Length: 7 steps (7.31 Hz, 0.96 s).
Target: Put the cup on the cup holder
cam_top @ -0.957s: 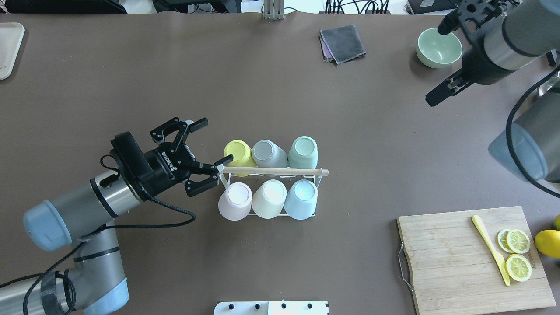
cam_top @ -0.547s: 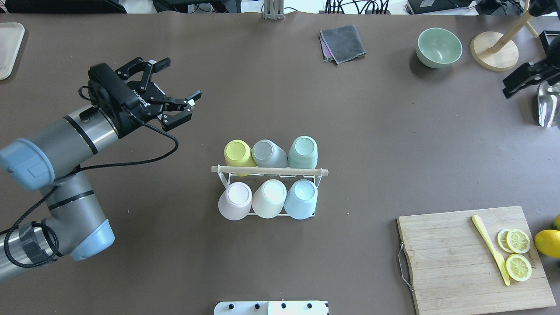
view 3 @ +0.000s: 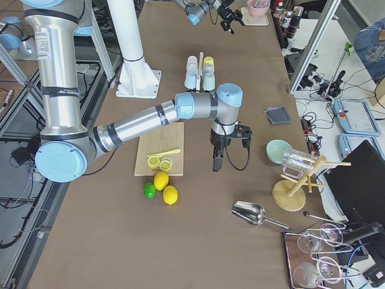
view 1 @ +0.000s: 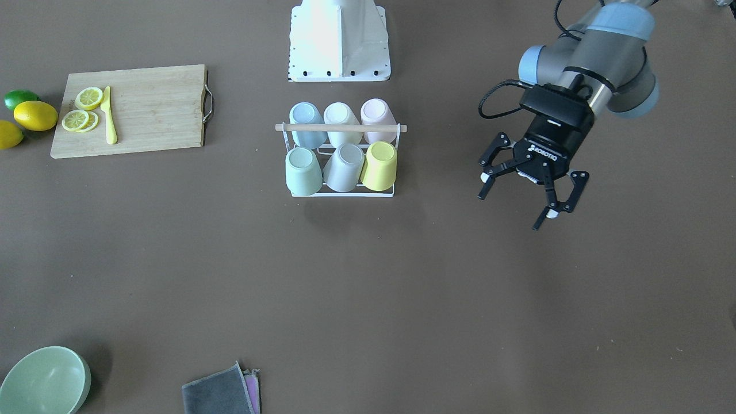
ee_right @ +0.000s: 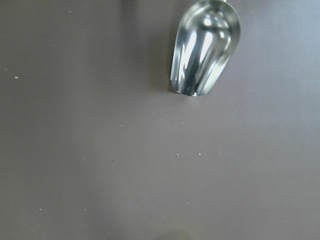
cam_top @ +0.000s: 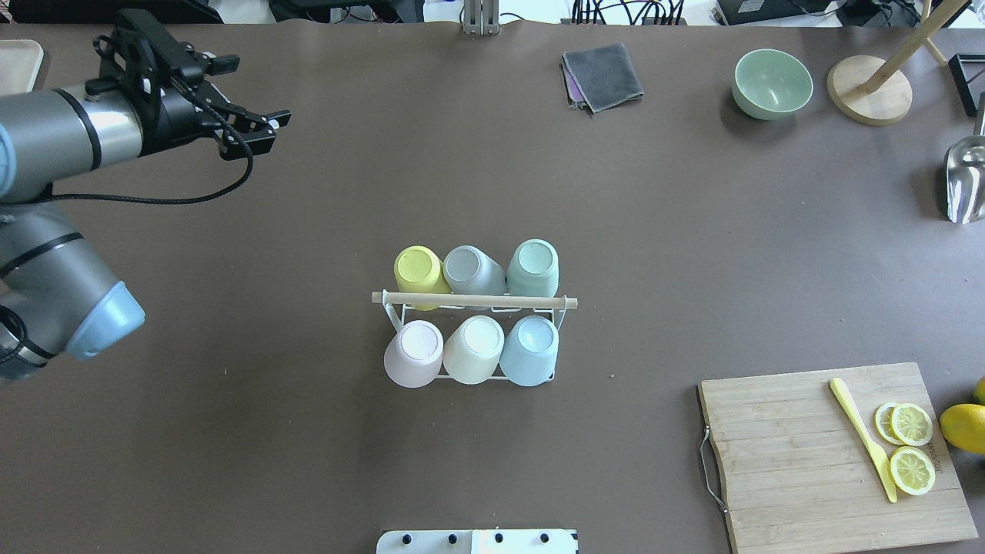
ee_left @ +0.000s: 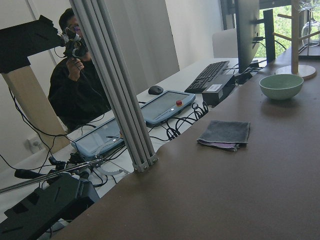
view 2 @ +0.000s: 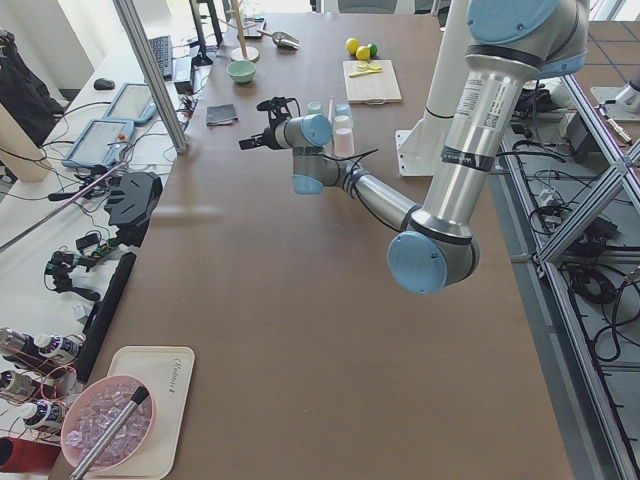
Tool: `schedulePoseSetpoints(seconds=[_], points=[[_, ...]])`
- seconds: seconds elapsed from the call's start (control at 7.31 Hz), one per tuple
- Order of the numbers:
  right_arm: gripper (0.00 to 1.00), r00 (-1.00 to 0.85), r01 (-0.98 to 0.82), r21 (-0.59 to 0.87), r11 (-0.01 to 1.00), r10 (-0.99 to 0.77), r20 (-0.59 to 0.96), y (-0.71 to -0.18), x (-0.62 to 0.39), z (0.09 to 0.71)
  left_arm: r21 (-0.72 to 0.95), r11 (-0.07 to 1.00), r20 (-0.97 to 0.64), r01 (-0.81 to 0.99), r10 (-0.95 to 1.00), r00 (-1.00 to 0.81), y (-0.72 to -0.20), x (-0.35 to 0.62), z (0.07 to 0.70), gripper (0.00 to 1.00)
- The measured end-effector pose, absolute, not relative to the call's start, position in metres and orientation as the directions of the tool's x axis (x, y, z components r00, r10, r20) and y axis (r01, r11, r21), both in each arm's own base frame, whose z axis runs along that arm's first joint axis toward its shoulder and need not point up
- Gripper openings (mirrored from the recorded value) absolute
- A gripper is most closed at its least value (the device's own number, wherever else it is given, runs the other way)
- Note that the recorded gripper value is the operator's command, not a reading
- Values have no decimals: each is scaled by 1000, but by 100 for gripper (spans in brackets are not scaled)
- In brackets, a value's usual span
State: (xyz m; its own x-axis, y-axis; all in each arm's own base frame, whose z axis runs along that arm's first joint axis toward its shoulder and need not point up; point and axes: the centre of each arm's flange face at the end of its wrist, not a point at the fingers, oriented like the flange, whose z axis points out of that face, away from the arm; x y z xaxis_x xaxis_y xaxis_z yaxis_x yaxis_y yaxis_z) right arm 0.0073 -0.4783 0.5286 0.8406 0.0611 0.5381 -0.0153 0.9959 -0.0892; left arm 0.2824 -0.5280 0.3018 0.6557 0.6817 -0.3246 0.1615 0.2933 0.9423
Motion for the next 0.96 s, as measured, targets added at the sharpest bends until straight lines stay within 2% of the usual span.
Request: schedulePoseSetpoints(seconds=[0.27,0.68,0.96], points=[[100,842,-12,-140,990,86,532,-465,33,572,880,474,-398,29,701,592,-519,243,314,98],[100,827,-4,-105,994,62,558,-453,49,636,651,742,-549,-159,605,577,-502,173,367,98],[100,796,-1,-79,997,48,603,-443,57,675,505,822,-568,-264,546,616,-487,146,433,98]])
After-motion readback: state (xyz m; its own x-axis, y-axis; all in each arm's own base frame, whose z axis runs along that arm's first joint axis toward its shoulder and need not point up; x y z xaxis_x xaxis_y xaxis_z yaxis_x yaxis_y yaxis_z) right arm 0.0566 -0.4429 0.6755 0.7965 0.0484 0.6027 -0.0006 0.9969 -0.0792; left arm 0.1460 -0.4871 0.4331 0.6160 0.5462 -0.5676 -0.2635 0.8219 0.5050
